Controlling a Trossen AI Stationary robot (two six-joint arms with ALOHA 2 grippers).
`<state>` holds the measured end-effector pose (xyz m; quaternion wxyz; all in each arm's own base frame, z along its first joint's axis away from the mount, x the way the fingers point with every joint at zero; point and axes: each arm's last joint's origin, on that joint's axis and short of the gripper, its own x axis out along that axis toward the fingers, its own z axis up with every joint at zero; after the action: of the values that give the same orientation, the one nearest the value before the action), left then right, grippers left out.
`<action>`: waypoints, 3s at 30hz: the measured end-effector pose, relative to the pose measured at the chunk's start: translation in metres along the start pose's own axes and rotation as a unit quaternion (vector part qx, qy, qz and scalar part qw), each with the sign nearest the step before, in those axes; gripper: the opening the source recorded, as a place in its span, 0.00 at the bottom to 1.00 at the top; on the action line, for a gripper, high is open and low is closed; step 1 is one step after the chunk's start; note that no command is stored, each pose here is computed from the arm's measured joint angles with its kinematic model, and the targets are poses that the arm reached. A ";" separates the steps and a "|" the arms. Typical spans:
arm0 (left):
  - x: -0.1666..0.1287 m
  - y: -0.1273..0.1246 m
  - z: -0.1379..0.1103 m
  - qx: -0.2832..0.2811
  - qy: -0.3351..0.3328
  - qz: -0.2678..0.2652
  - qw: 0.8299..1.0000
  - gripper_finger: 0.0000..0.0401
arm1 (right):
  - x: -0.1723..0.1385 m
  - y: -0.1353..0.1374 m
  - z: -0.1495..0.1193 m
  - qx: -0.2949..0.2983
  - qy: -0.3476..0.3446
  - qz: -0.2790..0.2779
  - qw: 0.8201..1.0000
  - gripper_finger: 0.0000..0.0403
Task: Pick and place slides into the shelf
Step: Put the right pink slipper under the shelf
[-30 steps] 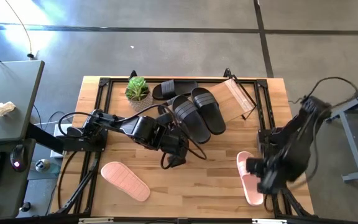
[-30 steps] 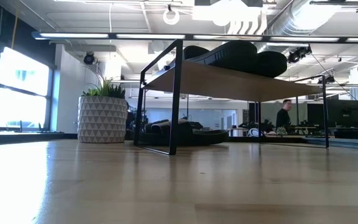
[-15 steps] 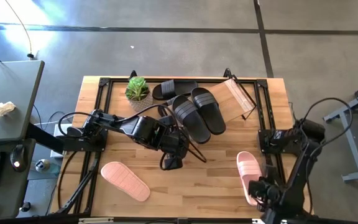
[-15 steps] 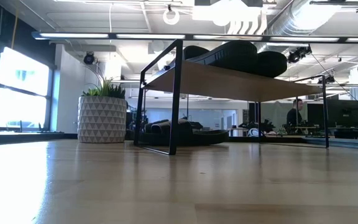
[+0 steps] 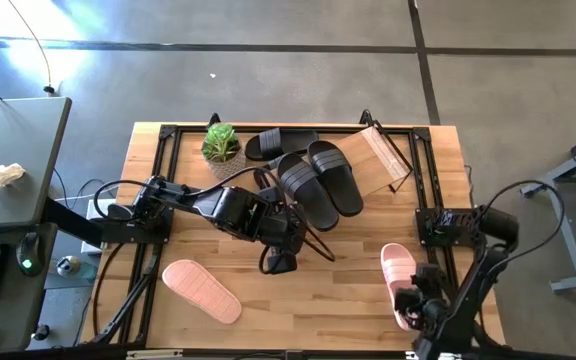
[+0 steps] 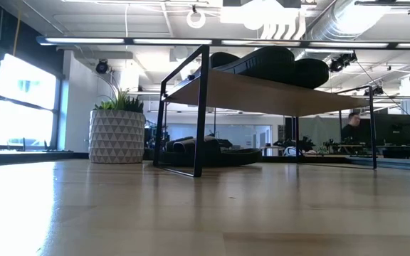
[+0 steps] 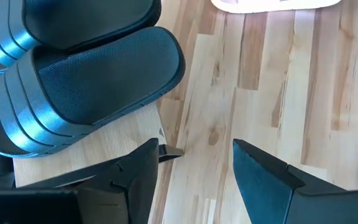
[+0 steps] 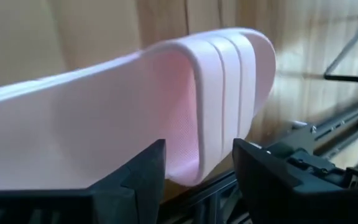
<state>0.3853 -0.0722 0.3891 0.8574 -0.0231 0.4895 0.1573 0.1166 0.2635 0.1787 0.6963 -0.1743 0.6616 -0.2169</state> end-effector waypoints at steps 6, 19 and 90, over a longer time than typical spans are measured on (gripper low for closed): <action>0.000 0.000 0.000 0.000 0.000 0.000 1.000 0.47 | 0.020 -0.001 0.007 0.012 0.020 -0.037 0.999 0.40; 0.000 0.000 0.000 0.000 -0.001 0.002 1.000 0.47 | 0.042 -0.011 0.017 0.074 0.000 -0.084 0.994 0.05; 0.000 0.003 -0.004 0.020 0.015 0.022 0.999 0.47 | 0.142 -0.147 0.076 0.049 -0.020 -0.146 0.988 0.00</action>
<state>0.3814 -0.0704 0.3875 0.8465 0.0027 0.5057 0.1662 0.1861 0.0603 0.1408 0.6776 -0.2390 0.6037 -0.3453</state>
